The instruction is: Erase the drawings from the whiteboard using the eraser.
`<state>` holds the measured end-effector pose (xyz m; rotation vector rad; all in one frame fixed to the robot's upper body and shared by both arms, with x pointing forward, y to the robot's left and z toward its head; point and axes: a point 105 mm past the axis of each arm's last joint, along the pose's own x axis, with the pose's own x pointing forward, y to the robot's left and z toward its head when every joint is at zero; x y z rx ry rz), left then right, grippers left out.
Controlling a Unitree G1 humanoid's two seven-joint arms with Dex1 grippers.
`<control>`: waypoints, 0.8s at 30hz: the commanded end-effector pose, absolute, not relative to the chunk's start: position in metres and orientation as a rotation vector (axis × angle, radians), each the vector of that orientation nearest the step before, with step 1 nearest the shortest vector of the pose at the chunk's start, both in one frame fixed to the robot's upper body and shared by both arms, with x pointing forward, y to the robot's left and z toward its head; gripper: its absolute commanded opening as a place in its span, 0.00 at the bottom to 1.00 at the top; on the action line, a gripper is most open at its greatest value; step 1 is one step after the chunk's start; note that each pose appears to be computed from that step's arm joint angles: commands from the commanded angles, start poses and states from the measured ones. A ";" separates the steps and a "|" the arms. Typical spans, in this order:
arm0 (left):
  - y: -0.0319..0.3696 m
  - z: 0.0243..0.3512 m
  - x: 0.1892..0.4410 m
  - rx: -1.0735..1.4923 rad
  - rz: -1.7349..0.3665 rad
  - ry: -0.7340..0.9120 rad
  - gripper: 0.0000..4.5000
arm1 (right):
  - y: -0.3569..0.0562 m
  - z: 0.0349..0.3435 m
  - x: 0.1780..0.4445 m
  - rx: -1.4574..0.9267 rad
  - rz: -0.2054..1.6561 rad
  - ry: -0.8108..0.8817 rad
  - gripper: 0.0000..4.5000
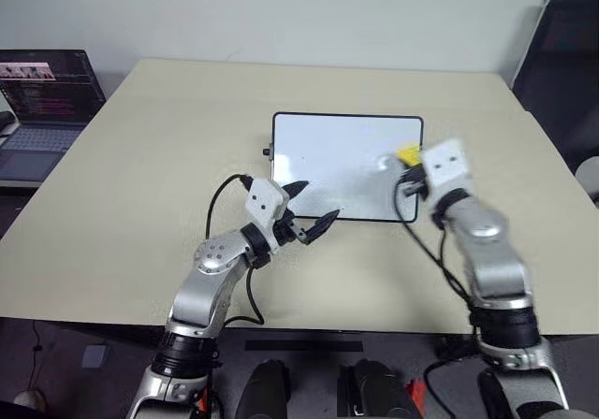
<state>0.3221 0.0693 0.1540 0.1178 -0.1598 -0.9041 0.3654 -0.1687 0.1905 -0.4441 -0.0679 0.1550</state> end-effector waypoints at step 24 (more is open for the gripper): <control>-0.014 0.147 0.317 0.164 -1.386 -0.242 1.00 | -0.260 0.137 0.338 -0.103 -0.093 0.331 0.24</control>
